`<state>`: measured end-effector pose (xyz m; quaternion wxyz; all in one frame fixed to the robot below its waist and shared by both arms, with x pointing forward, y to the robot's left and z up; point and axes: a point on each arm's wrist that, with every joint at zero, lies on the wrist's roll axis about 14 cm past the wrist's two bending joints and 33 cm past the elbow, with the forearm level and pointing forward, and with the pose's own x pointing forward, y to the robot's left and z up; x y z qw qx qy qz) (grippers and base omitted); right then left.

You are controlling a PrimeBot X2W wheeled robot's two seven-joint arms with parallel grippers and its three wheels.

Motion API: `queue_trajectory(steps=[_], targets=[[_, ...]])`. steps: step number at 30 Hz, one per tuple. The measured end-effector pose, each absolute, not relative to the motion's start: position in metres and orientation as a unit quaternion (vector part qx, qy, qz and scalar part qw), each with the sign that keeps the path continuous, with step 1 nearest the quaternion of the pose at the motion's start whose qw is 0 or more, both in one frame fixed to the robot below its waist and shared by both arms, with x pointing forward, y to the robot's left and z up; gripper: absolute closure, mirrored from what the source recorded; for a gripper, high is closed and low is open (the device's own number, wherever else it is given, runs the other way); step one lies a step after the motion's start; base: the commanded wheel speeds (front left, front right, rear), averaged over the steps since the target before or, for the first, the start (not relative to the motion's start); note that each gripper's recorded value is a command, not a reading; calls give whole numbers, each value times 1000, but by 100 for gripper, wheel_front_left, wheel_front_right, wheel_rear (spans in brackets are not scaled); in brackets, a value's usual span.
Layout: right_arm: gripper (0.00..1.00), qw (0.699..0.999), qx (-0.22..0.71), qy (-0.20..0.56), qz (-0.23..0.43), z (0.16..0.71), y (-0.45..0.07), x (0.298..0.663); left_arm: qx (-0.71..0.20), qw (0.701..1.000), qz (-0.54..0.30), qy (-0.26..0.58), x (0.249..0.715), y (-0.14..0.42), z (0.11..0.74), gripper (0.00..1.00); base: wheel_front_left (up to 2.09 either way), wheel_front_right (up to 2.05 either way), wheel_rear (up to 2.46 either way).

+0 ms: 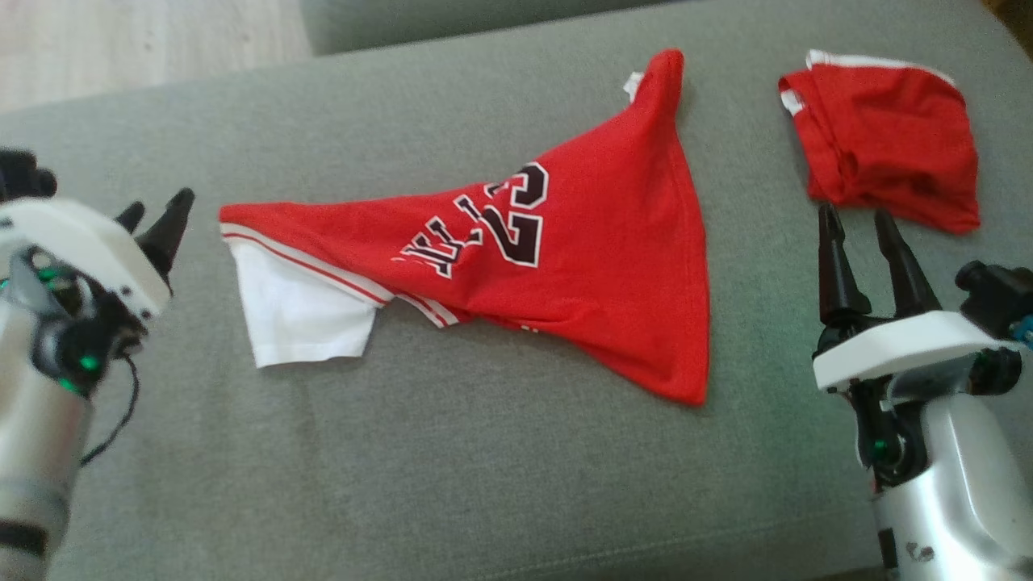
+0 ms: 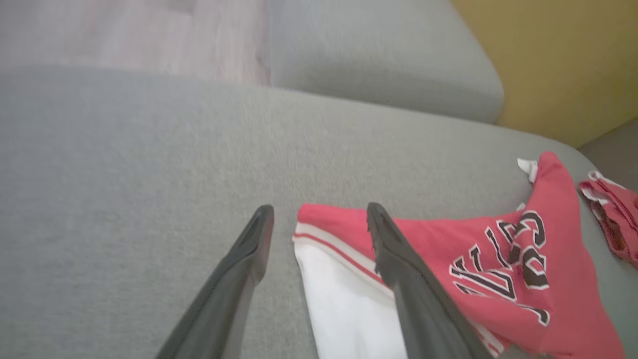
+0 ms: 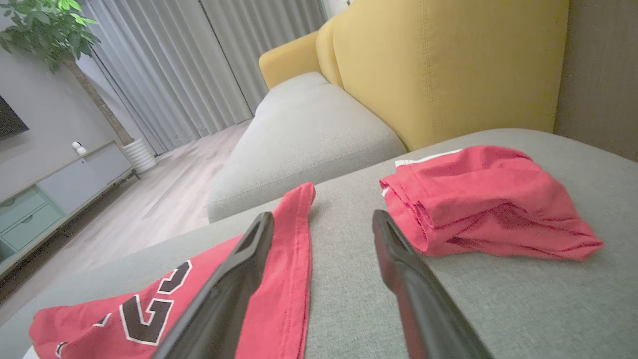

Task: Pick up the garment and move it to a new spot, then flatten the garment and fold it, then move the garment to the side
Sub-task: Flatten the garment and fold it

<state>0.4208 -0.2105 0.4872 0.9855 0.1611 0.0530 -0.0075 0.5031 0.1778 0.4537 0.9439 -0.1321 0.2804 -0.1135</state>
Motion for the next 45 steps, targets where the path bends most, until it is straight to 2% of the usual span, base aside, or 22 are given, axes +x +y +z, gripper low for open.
queue_trajectory(steps=[1, 3, 6, 9, 23, 38, 43, 45], targets=[[0, 986, 160, 37, 1, 496, -205, 420, -115, 965, -101, 214, 500, 183, 470, 0, 0, 0, 0], [0, 988, 152, 24, 10, 501, -200, 417, -99, 980, -89, 149, 494, 187, 485, 0, 0, 0, 0], [0, 991, 135, 7, 19, 507, -197, 411, -93, 991, -74, 61, 476, 186, 506, 0, 0, 0, 0], [0, 993, 117, -10, 27, 514, -195, 405, -78, 995, -52, 20, 452, 190, 513, 0, 0, 0, 0], [0, 992, 92, -22, 78, 514, -166, 389, -85, 995, 27, -39, 364, 196, 523, 0, 0, 0, 0], [0, 993, 88, -13, 84, 509, -162, 386, -85, 995, 26, -39, 361, 194, 516, 0, 0, 0, 0], [0, 993, 85, 20, 81, 496, -165, 386, -93, 995, 13, -24, 363, 187, 507, 0, 0, 0, 0], [0, 992, 76, 63, 81, 481, -168, 384, -101, 995, 4, 4, 364, 184, 497, 0, 0, 0, 0]])
